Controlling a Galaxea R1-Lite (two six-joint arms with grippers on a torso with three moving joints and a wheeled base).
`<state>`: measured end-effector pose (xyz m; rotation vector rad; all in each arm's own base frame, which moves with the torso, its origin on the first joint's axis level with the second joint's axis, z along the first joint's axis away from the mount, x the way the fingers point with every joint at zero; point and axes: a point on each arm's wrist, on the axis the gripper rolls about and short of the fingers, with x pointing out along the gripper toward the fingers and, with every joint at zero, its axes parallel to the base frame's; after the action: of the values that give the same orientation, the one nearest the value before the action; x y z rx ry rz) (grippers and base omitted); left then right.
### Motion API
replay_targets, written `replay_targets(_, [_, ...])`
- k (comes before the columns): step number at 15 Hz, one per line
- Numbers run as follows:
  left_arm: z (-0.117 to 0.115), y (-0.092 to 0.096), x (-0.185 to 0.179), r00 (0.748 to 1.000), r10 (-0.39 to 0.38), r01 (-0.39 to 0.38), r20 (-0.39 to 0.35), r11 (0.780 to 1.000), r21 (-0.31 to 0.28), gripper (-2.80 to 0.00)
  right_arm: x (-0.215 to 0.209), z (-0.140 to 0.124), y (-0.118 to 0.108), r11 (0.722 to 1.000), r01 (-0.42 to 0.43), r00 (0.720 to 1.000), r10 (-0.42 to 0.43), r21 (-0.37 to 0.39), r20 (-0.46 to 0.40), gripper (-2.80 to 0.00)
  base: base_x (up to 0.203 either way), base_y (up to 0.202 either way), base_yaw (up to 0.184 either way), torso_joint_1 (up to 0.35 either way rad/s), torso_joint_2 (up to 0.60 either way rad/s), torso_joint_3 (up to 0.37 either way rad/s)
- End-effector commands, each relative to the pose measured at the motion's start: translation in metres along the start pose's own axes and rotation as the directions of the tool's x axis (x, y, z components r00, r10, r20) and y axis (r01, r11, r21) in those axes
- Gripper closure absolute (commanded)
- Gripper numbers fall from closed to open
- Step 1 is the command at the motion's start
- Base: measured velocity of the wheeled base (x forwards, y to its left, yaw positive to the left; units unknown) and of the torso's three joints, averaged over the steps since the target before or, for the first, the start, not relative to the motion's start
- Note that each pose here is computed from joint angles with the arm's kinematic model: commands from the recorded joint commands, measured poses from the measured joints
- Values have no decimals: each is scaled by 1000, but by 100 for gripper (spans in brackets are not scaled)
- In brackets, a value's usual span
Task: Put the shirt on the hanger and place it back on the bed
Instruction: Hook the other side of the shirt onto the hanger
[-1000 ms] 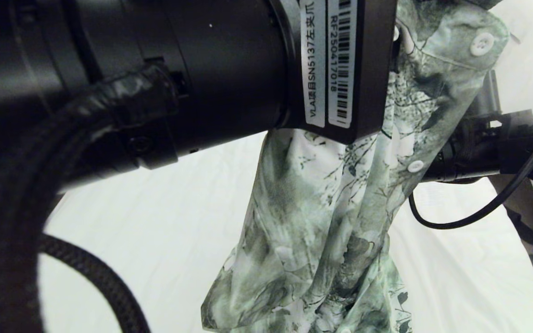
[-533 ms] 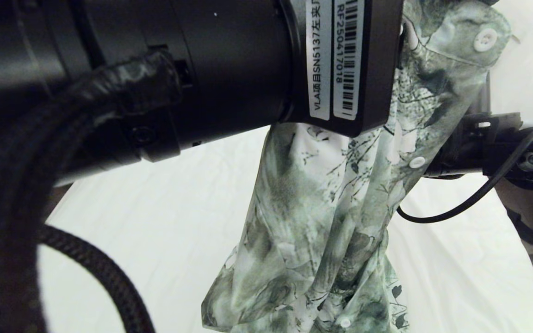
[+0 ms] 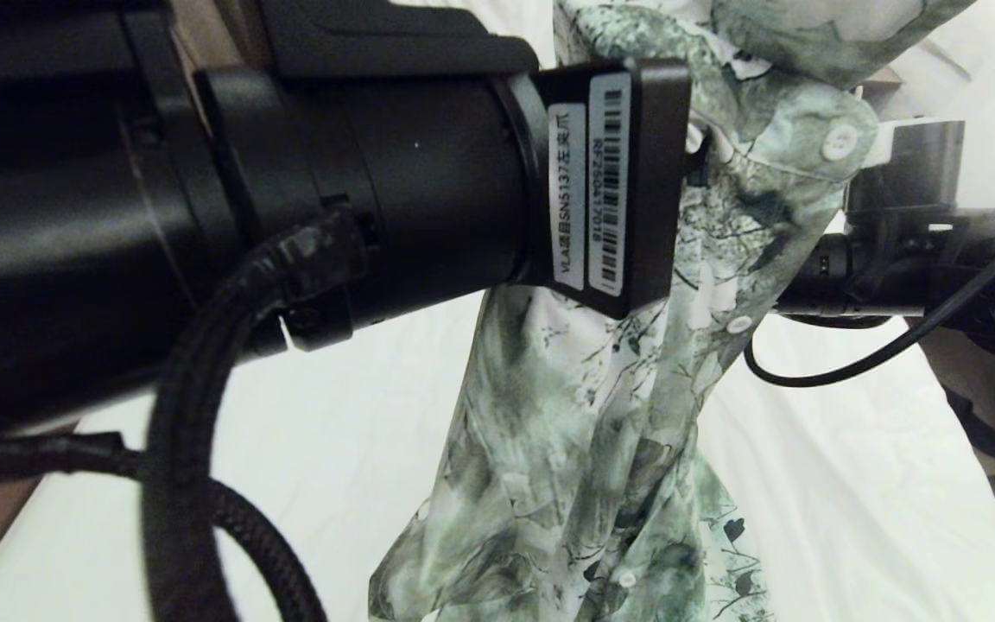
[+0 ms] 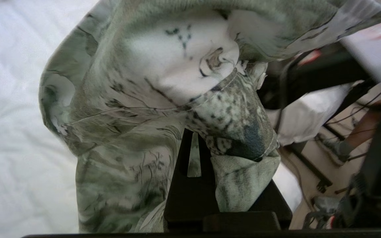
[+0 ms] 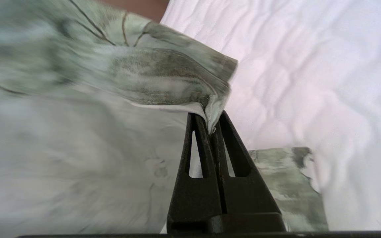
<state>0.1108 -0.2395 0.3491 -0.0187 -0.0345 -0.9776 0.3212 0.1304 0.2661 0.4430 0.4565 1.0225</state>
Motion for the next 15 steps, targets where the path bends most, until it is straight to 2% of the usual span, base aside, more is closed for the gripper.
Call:
replay_targets(1, [-4, 9, -5, 1000, 30, -30, 0, 999, -17, 0, -12, 6, 0, 1000, 14, 1000, -15, 17, 28, 0, 0, 0, 0, 0, 0, 0])
replay_targets(4, [2, 26, -13, 995, 94, -92, 45, 995, -44, 0, -23, 10, -8, 996, 45, 997, -49, 76, 53, 0, 0, 0, 0, 0, 0, 0])
replay_targets(7, [-8, 34, -17, 992, 126, -125, 17, 991, -43, 0, -31, 19, -11, 993, 45, 992, -56, 106, 110, 0, 0, 0, 0, 0, 0, 0])
replay_targets(10, [-16, 35, -19, 992, 129, -127, 17, 990, -62, 0, -34, 25, -12, 992, 54, 983, -74, 118, 169, 0, 0, 0, 0, 0, 0, 0])
replay_targets(15, [-25, 28, -29, 995, 103, -104, -9, 988, -116, 0, -34, 28, -13, 990, 82, 976, -103, 118, 192, 0, 0, 0, 0, 0, 0, 0])
